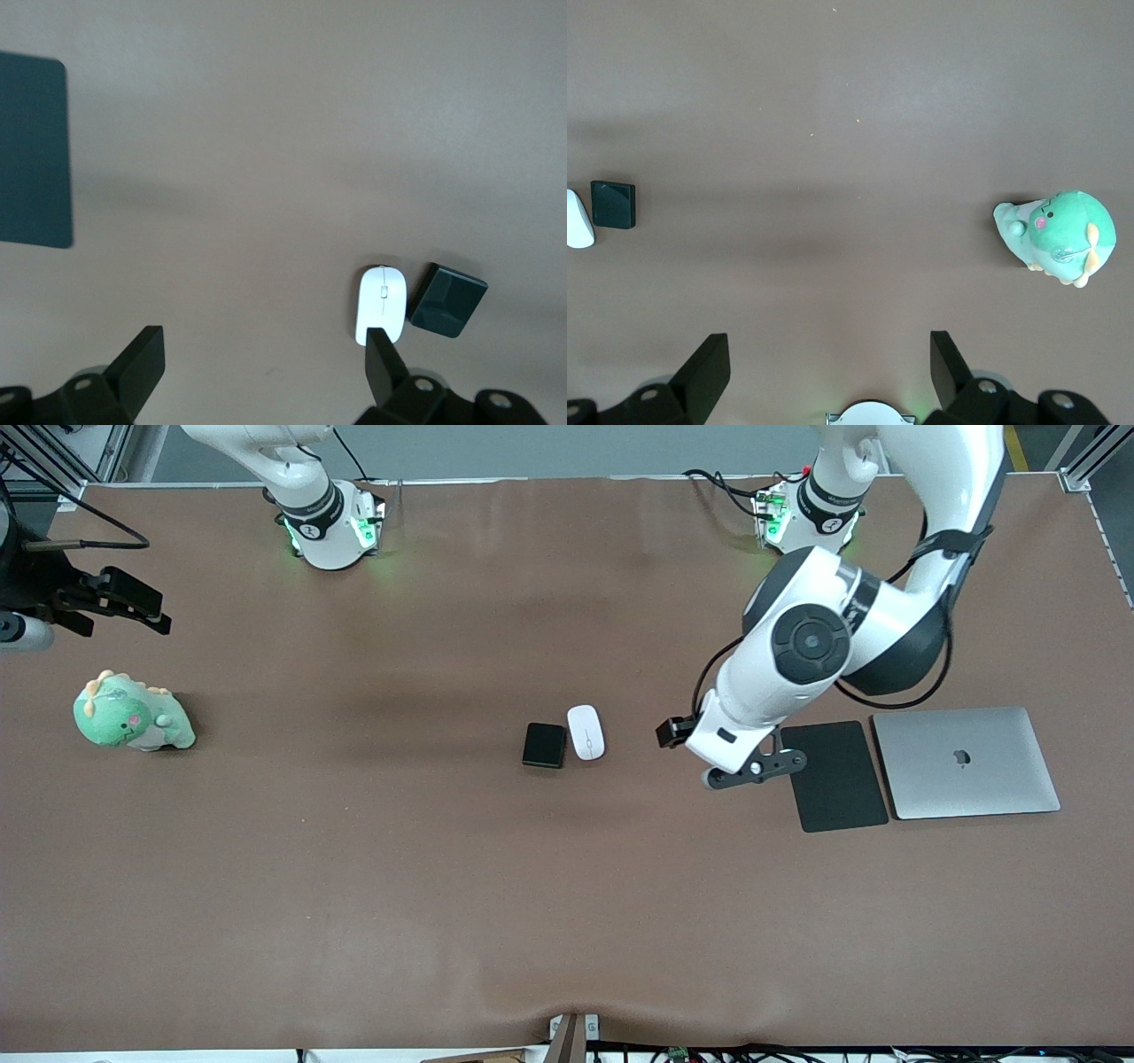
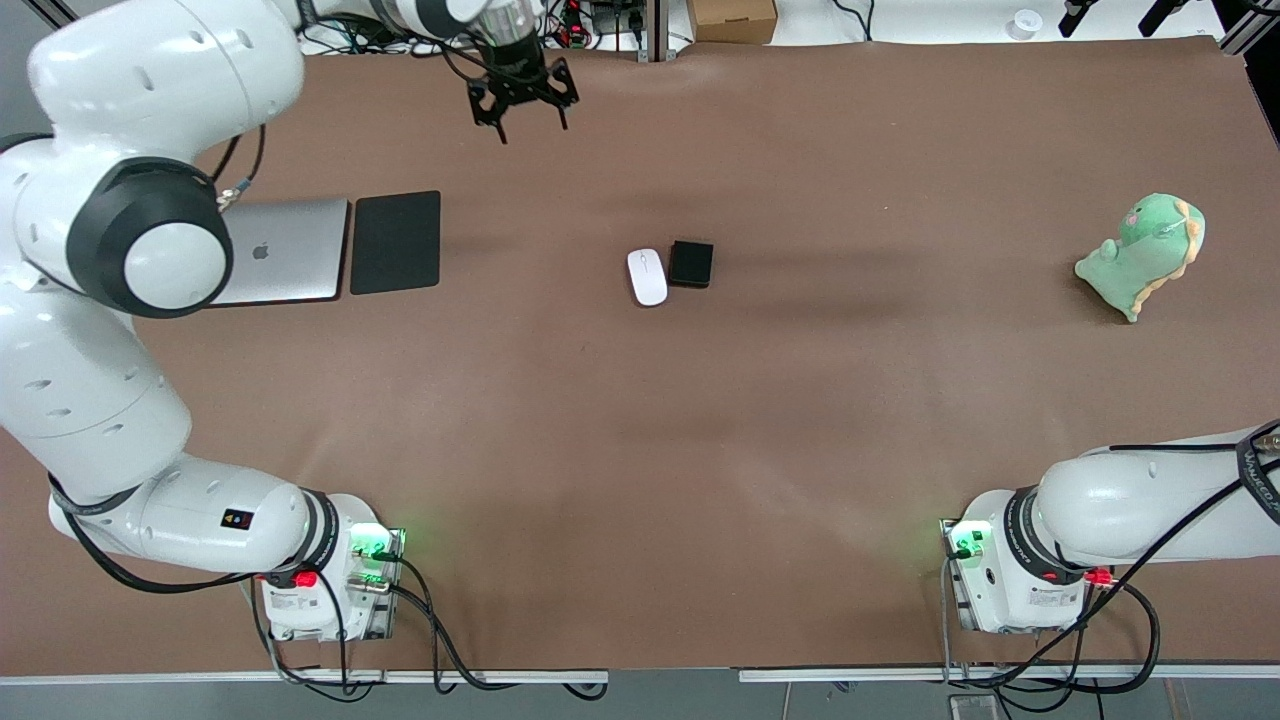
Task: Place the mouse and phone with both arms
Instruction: 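Move the left gripper over the mouse pad toward the white mouse, then lower the left gripper onto the white mouse and close it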
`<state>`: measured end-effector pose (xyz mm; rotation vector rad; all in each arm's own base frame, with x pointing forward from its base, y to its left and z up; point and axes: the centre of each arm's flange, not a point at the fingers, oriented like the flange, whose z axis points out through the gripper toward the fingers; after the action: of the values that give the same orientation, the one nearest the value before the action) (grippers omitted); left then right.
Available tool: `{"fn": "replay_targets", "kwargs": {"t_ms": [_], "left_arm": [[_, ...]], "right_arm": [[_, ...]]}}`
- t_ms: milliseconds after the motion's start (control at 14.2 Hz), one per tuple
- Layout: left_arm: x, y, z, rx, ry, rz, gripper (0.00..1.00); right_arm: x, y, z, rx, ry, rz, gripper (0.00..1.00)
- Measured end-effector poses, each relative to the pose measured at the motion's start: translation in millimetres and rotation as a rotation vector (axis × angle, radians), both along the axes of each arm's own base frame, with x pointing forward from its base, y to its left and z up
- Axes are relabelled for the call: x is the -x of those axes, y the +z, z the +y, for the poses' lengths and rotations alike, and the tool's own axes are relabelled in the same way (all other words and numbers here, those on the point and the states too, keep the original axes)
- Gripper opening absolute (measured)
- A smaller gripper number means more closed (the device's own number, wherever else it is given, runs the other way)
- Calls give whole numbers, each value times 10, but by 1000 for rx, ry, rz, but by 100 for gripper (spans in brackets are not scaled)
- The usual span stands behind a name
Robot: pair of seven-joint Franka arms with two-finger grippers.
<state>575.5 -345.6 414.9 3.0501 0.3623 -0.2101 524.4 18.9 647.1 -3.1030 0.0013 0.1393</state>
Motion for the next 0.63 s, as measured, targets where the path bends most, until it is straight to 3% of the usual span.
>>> {"fn": "replay_targets", "kwargs": {"t_ms": [634], "left_arm": [[422,-1156,-1061,-71,99,-38,100]], "right_arm": [[-48,4,3,-1,-1,-27,100]]}}
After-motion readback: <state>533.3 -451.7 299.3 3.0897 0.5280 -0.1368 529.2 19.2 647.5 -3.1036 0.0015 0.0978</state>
